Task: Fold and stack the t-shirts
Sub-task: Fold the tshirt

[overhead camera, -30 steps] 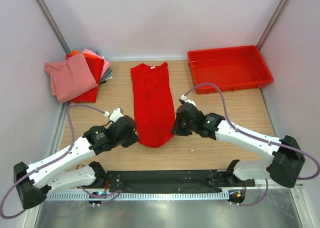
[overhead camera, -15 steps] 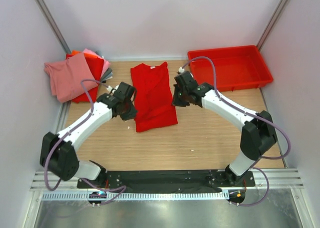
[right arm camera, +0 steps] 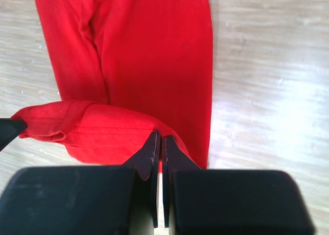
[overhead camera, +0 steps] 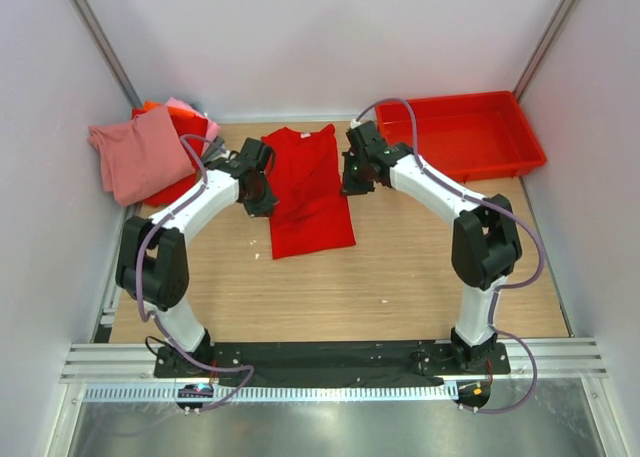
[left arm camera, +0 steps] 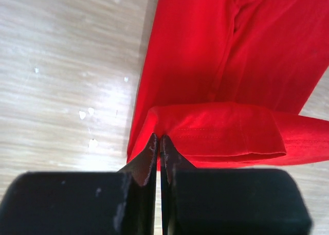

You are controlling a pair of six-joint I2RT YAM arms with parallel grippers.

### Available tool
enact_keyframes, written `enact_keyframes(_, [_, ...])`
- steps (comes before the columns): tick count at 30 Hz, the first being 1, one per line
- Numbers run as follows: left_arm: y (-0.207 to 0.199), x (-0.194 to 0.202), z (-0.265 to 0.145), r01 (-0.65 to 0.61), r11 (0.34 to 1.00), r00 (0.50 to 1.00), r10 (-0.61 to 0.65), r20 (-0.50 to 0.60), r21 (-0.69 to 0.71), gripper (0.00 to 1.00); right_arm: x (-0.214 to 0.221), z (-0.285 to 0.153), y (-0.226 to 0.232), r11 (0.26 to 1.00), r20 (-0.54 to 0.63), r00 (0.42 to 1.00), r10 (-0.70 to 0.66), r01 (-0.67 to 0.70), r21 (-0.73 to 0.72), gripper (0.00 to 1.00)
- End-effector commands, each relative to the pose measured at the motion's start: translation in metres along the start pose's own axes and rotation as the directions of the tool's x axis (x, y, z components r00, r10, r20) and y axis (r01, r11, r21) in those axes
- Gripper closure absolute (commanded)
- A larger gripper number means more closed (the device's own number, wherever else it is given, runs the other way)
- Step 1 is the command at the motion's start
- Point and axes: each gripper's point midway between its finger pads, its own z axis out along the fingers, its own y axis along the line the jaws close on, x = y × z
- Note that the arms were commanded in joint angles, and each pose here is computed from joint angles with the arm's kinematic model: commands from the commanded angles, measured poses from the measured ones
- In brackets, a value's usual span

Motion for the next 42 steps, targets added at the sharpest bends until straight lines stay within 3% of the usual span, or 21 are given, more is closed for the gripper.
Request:
enact_keyframes(1, [-0.007, -0.021, 0.005, -0.019, 1.000, 1.000, 0.019, 0.021, 0.016, 1.00, -0.019, 0.011, 0.002, 0.999, 0.009, 1.000, -0.023, 0.024, -0.023, 0.99])
enact_keyframes(6, [-0.005, -0.037, 0.022, -0.024, 0.999, 1.000, 0.025, 0.010, -0.022, 1.00, -0.026, 0.041, -0.004, 1.000, -0.025, 1.000, -0.006, 0.006, -0.011, 0.99])
enact_keyframes(7, [-0.005, -0.041, 0.026, -0.028, 0.999, 1.000, 0.028, 0.006, -0.025, 0.97, -0.026, 0.047, -0.007, 1.000, -0.032, 0.999, 0.002, -0.002, 0.002, 0.95])
enact_keyframes(8, [-0.006, -0.044, 0.030, -0.032, 0.999, 0.999, 0.032, 0.006, -0.028, 0.84, -0.022, 0.059, -0.016, 1.000, -0.058, 0.998, 0.017, -0.016, 0.023, 0.89])
enact_keyframes(9, [-0.004, -0.050, 0.037, -0.031, 0.998, 0.999, 0.031, -0.016, -0.052, 0.79, -0.029, 0.061, -0.013, 1.000, -0.044, 0.999, 0.021, -0.021, 0.014, 0.79])
enact_keyframes(10, [-0.004, -0.054, 0.041, -0.028, 0.998, 0.999, 0.027, -0.023, -0.060, 0.72, -0.035, 0.065, -0.014, 1.000, -0.040, 0.999, 0.026, -0.025, 0.016, 0.45])
enact_keyframes(11, [-0.001, -0.061, 0.045, -0.016, 0.998, 0.999, 0.013, -0.033, -0.065, 0.58, -0.043, 0.073, -0.017, 0.999, -0.040, 0.999, 0.037, -0.036, 0.029, 0.33])
enact_keyframes(13, [-0.004, -0.076, 0.051, -0.011, 0.997, 0.999, 0.007, -0.047, -0.073, 0.51, -0.059, 0.077, -0.025, 0.997, -0.027, 0.998, 0.051, -0.049, 0.057, 0.21])
enact_keyframes(14, [-0.005, -0.086, 0.050, -0.006, 0.998, 0.999, 0.003, -0.043, -0.067, 0.44, -0.061, 0.074, -0.030, 0.995, -0.047, 0.997, 0.057, -0.053, 0.086, 0.20])
enact_keyframes(18, [-0.024, -0.126, 0.011, -0.024, 0.999, 0.999, 0.025, 0.032, -0.036, 0.41, -0.113, 0.034, -0.013, 0.997, 0.071, 0.996, 0.053, -0.057, 0.047, 0.19])
enact_keyframes(21, [-0.026, -0.132, -0.018, -0.042, 0.999, 0.993, 0.042, 0.109, -0.008, 0.39, -0.102, 0.019, -0.010, 0.998, 0.084, 0.995, 0.052, -0.055, 0.027, 0.19])
enact_keyframes(22, [-0.027, -0.132, -0.038, -0.045, 0.999, 0.989, 0.043, 0.145, 0.013, 0.39, -0.106, -0.007, -0.002, 0.998, 0.125, 0.990, 0.057, -0.057, -0.003, 0.20])
enact_keyframes(26, [-0.020, -0.086, -0.029, -0.074, 0.997, 0.993, 0.070, 0.098, 0.037, 0.46, -0.053, -0.004, 0.014, 0.995, 0.060, 0.997, 0.047, -0.042, -0.091, 0.35])
enact_keyframes(31, [-0.018, -0.039, -0.007, -0.095, 0.994, 0.995, 0.094, 0.025, 0.047, 0.57, 0.011, 0.013, 0.052, 0.989, -0.068, 0.996, -0.057, 0.047, -0.139, 0.66])
enact_keyframes(36, [-0.010, 0.007, 0.012, -0.107, 0.994, 0.993, 0.108, -0.037, 0.030, 0.62, 0.041, 0.041, 0.067, 0.987, -0.145, 0.986, -0.078, 0.056, -0.150, 0.69])
enact_keyframes(42, [0.000, 0.042, 0.021, -0.132, 0.991, 0.987, 0.134, -0.090, 0.025, 0.63, 0.034, 0.085, 0.071, 0.987, -0.182, 0.976, -0.118, 0.094, -0.132, 0.70])
